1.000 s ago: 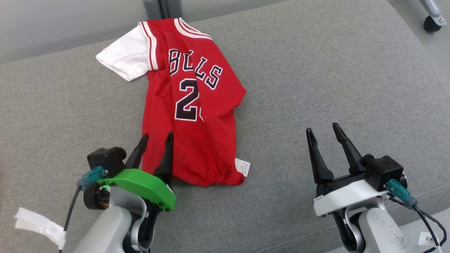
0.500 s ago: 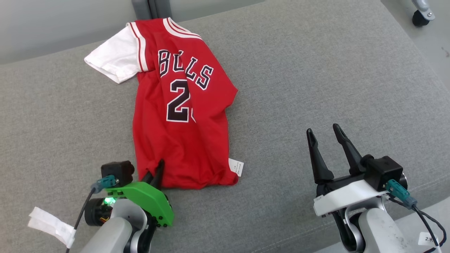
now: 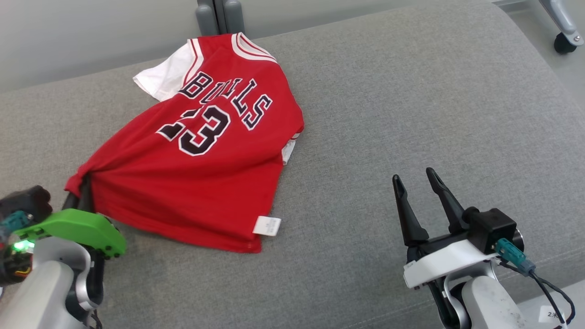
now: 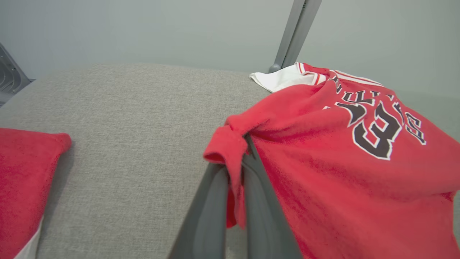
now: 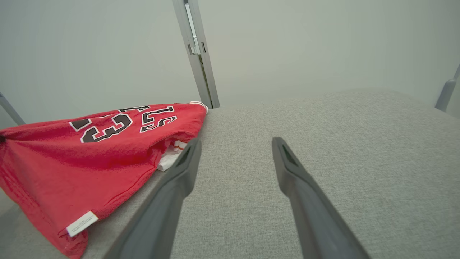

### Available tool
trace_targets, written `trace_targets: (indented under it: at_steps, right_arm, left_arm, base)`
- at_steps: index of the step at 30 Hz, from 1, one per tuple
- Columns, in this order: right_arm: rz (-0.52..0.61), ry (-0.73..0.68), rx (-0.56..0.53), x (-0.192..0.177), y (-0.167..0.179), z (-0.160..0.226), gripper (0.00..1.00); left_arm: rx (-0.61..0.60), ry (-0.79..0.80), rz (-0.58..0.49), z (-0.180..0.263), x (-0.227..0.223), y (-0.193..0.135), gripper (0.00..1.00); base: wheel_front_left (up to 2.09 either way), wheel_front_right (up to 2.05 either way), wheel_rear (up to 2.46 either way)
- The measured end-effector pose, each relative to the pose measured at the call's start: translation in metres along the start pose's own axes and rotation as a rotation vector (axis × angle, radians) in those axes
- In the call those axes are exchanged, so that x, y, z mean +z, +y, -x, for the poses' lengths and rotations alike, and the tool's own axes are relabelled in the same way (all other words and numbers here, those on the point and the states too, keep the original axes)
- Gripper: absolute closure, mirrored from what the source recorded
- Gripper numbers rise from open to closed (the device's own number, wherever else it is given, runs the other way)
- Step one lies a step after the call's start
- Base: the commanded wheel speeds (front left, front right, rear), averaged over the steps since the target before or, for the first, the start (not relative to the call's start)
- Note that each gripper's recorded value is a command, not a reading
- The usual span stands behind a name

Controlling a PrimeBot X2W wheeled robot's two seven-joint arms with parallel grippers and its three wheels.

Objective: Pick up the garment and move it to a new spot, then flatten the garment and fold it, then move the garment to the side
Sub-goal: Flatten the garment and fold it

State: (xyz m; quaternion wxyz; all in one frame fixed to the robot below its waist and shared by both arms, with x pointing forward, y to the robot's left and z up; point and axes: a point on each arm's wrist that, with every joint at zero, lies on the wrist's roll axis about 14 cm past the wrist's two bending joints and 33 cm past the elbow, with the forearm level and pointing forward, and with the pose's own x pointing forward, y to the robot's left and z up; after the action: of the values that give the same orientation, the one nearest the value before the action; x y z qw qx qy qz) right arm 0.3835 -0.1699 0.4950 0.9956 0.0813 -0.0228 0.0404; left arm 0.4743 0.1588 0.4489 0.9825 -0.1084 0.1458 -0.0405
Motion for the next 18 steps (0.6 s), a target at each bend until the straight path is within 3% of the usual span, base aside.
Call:
trace_targets:
  at_steps: [4,5,6,7,12,18]
  right_arm:
    - [0.002,0.001,0.004,0.0,0.001,-0.002,0.0]
    - [0.004,0.0,0.001,0.0,0.0,-0.002,0.0]
    - [0.005,0.0,-0.001,0.0,-0.001,-0.001,0.0]
    - [0.009,0.001,-0.004,0.0,-0.002,-0.001,0.0]
    - [0.013,0.002,-0.023,0.001,-0.007,0.005,0.0]
    - [0.01,0.004,-0.035,0.0,-0.009,0.014,0.0]
  left_arm:
    - [0.082,-0.06,-0.043,-0.012,0.017,0.027,1.0]
    - [0.095,-0.07,-0.051,-0.015,0.02,0.03,0.58]
    - [0.103,-0.065,-0.059,-0.016,0.018,0.032,0.04]
    - [0.104,-0.054,-0.061,-0.017,0.014,0.032,0.0]
    - [0.088,-0.072,0.034,-0.013,0.005,0.014,0.0]
    - [0.07,-0.075,0.128,0.023,-0.017,-0.005,0.0]
  base:
    - [0.0,0.0,0.0]
    - [0.0,0.0,0.0]
    - [0.0,0.0,0.0]
    - [0.0,0.0,0.0]
    - [0.0,0.0,0.0]
    - [0.0,0.0,0.0]
